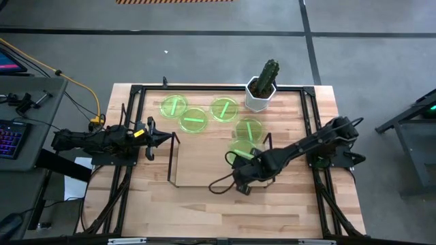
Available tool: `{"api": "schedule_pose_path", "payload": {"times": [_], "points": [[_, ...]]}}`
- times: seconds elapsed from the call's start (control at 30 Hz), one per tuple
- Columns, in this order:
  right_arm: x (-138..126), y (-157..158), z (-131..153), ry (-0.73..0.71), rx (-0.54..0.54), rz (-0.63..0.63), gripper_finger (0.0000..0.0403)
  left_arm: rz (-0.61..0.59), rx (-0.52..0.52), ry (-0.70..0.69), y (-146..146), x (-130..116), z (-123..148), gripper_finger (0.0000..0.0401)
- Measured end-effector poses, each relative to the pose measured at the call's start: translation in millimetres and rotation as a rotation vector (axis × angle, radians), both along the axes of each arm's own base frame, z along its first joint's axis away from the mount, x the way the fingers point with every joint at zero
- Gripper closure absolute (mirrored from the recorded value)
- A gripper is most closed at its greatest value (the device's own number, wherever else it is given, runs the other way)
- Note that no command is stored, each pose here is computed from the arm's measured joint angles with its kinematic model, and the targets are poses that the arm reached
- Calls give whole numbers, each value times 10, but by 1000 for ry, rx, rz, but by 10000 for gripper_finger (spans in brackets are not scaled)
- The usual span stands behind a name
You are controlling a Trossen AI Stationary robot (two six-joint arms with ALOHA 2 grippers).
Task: Place and stack plates onto a shelf
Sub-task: Put the green transparent plate on the shelf
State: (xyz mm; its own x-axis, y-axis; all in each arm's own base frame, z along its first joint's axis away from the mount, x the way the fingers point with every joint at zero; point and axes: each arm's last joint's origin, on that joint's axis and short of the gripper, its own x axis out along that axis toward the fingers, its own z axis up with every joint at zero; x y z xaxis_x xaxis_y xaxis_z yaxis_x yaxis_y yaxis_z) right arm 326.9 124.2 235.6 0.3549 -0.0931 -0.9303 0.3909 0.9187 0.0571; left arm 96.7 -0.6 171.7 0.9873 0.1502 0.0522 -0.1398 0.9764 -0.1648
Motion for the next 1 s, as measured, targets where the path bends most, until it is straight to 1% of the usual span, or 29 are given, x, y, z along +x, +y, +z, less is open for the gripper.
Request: {"api": "schedule_pose_path", "payload": {"times": [0.1, 0.17, 0.23, 0.33, 0.4, 0.47, 0.53, 0.63, 0.83, 0.9, 1.0], "points": [[-20, -59, 103, -30, 3, 8, 403, -1, 0, 0, 0, 0, 0, 401], [-16, -186, 164, -35, 3, -6, 403, 0, 0, 0, 0, 0, 0, 401], [25, -369, 142, -25, 29, -35, 403, 0, 0, 0, 0, 0, 0, 401], [117, -646, 13, -19, 150, -99, 403, 0, 0, 0, 0, 0, 0, 401], [193, -809, -74, -33, 228, -173, 403, 0, 0, 0, 0, 0, 0, 401], [237, -937, -131, -24, 284, -226, 403, 0, 0, 0, 0, 0, 1, 401], [263, -1029, -158, -21, 315, -251, 403, 0, 0, 0, 0, 0, 0, 401], [257, -1091, -183, -5, 288, -258, 403, 0, 0, 0, 0, 0, 0, 401], [183, -1120, -209, 51, 153, -299, 403, 0, 0, 0, 0, 0, 0, 401], [186, -1126, -208, 43, 135, -312, 403, 0, 0, 0, 0, 0, 0, 401], [218, -1123, -254, 43, 142, -316, 403, 0, 0, 0, 0, 0, 0, 401]]}}
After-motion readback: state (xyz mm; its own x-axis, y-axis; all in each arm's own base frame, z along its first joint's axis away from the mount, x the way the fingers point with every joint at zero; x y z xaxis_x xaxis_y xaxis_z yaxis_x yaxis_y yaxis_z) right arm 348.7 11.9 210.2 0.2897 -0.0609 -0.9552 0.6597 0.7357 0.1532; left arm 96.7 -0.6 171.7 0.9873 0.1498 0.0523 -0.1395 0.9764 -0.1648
